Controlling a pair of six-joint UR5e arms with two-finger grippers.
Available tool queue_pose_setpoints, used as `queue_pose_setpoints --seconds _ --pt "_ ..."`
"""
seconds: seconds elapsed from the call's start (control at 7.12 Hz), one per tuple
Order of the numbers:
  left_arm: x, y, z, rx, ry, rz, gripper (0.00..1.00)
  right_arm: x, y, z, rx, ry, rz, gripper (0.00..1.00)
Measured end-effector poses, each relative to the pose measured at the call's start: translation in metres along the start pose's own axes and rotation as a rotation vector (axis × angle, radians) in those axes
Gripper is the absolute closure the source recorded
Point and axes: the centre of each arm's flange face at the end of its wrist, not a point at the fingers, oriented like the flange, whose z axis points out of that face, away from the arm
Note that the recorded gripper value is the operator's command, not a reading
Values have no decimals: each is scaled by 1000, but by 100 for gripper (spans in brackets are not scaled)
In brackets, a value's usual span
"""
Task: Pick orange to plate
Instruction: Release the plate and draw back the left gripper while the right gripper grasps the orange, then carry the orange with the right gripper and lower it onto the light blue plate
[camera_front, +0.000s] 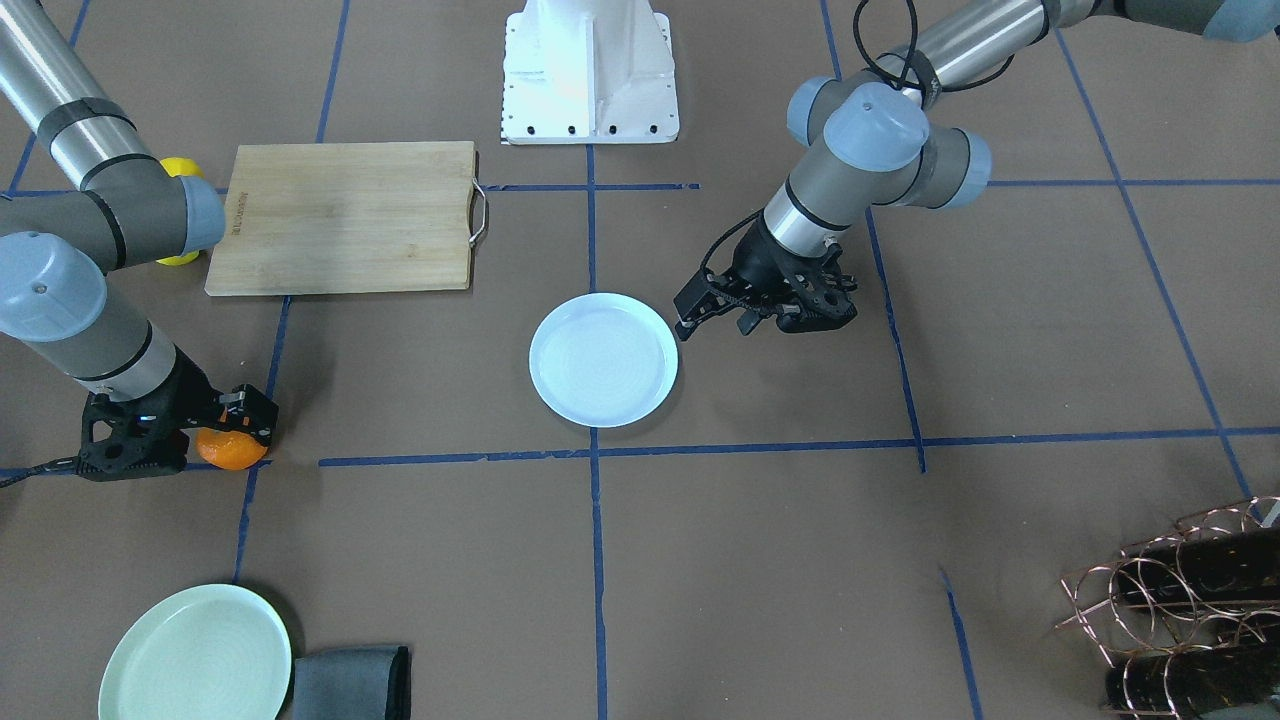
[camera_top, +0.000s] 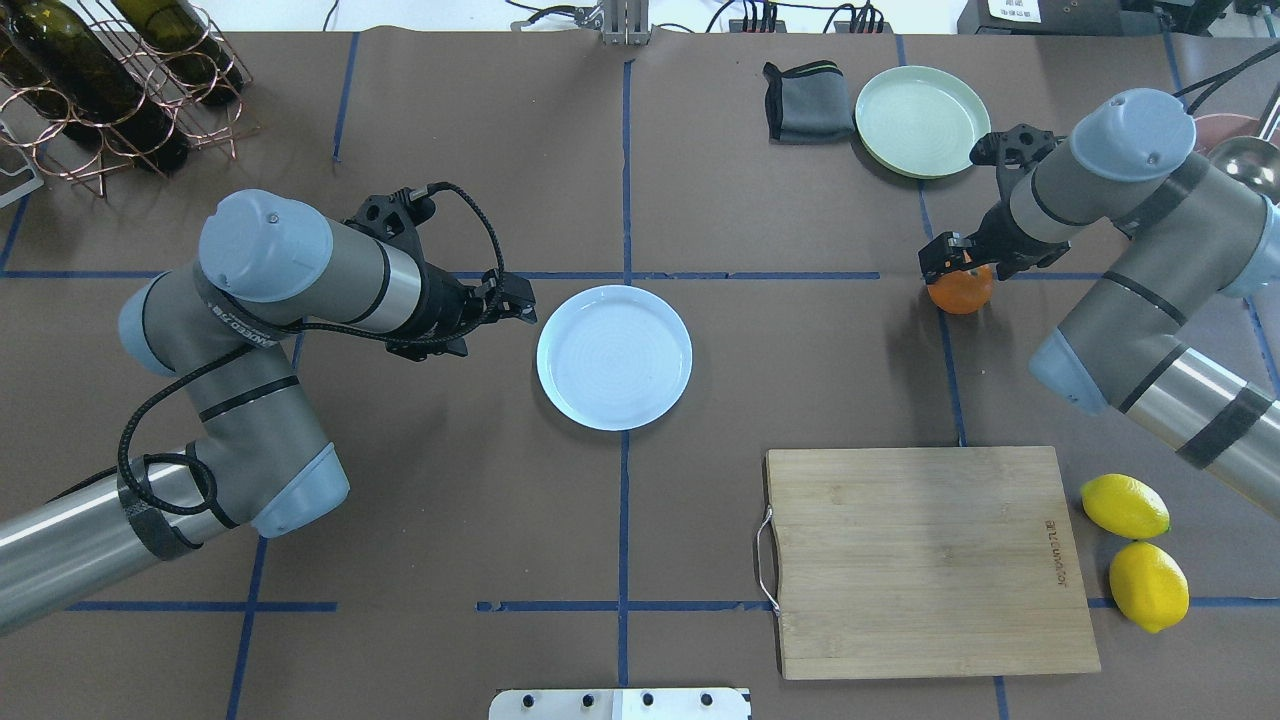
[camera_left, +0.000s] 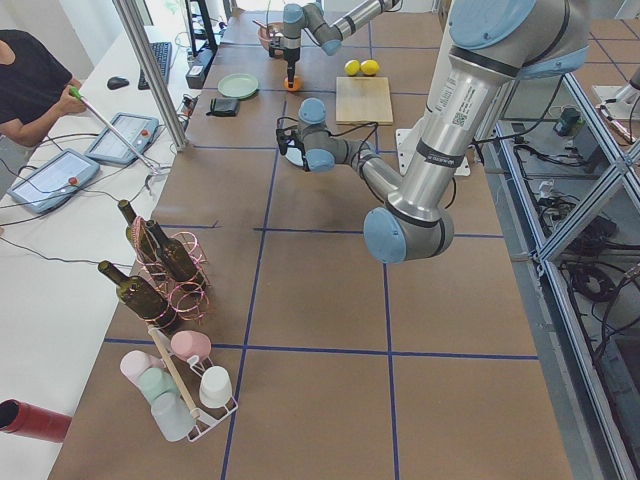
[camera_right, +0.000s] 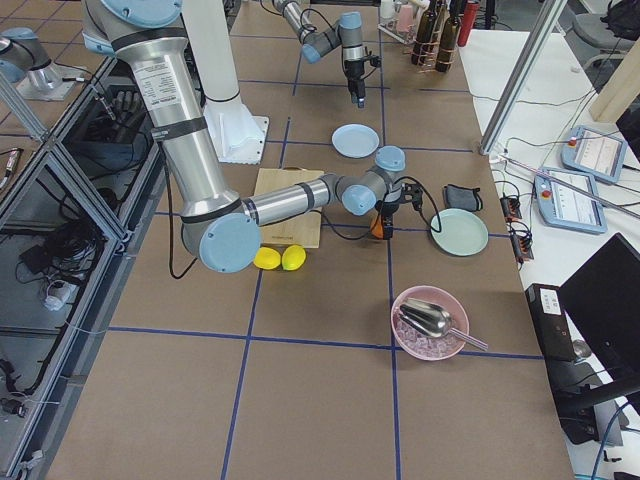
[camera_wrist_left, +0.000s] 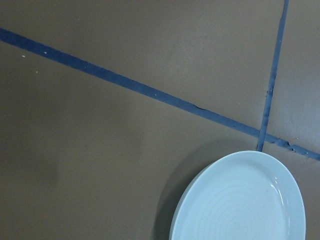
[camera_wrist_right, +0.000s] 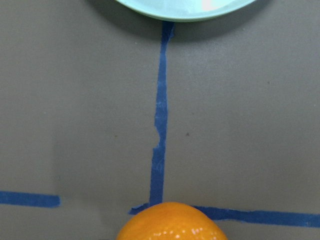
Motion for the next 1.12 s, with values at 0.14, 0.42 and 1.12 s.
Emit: queue_pose_setpoints --seconds 0.14,0.42,1.12 --pt "0 0 0 0 0 0 0 -1 -1 -1 2 -1 2 67" --pt "0 -1 -1 2 0 -1 0 -7 -4 -4 9 -9 5 100" --pt "-40 -37 -48 -6 -10 68 0 -55 -32 -86 39 -133 65 100"
